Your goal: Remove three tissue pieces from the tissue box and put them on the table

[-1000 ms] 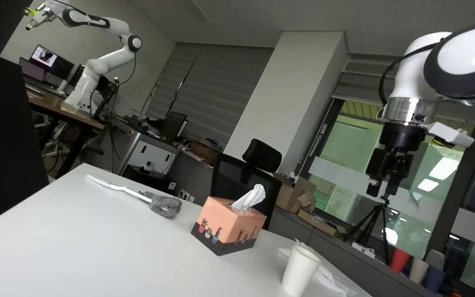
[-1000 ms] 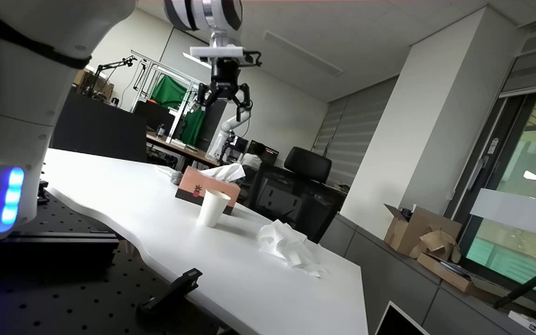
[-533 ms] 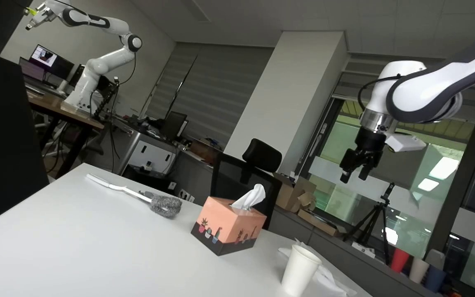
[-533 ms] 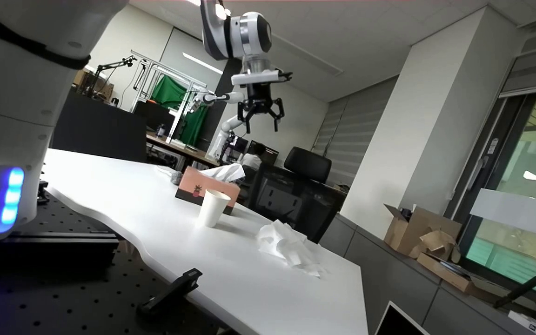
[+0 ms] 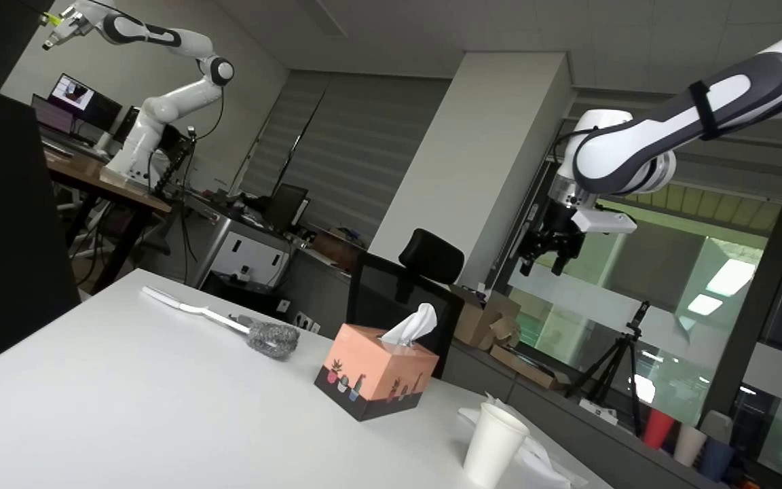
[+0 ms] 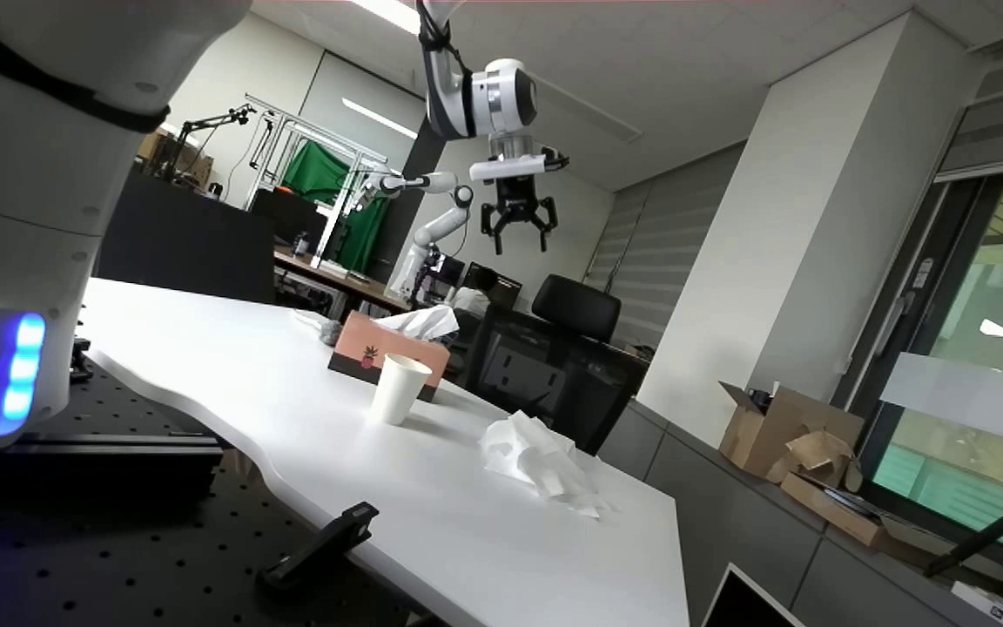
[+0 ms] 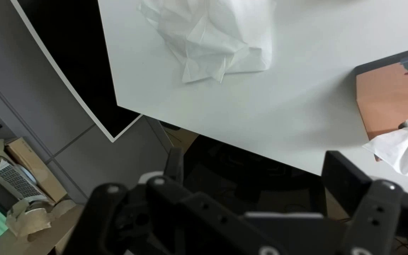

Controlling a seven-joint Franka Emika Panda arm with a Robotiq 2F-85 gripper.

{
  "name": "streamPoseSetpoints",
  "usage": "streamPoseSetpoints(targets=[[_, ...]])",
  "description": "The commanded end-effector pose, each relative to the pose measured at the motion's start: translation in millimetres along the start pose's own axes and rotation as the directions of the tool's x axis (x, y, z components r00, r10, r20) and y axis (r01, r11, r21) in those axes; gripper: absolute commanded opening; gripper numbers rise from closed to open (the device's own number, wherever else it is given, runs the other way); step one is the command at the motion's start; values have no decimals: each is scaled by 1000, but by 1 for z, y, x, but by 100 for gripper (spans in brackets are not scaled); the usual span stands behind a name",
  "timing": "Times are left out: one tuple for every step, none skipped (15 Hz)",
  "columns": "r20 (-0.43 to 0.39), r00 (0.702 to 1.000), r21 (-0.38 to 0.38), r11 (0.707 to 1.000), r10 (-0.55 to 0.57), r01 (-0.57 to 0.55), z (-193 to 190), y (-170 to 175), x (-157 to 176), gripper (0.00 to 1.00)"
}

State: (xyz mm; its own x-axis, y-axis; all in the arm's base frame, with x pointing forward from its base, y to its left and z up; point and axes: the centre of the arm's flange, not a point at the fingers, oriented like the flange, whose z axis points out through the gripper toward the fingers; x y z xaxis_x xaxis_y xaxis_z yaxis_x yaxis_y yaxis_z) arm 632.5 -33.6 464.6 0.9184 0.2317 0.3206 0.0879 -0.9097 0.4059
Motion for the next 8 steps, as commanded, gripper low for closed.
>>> streamPoseSetpoints(targets=[[2,1000,1,1000,-4,4,2,-2,0,100],[5,1000,2,1000,-5,5,4,-3,-2,100],[7,1000,1,1000,-4,4,4,-2,-3,100],[7,1000,0,1000,-3,3,5,-1,-3,100],[7,1000,0,1000,-3,3,5,0,-3,100],[7,1000,-1,1000,-3,3,5,0,-3,100],[7,1000,-1,1000,-3,3,5,0,-3,100],[7,1000,-1,1000,-3,3,5,0,-3,100]])
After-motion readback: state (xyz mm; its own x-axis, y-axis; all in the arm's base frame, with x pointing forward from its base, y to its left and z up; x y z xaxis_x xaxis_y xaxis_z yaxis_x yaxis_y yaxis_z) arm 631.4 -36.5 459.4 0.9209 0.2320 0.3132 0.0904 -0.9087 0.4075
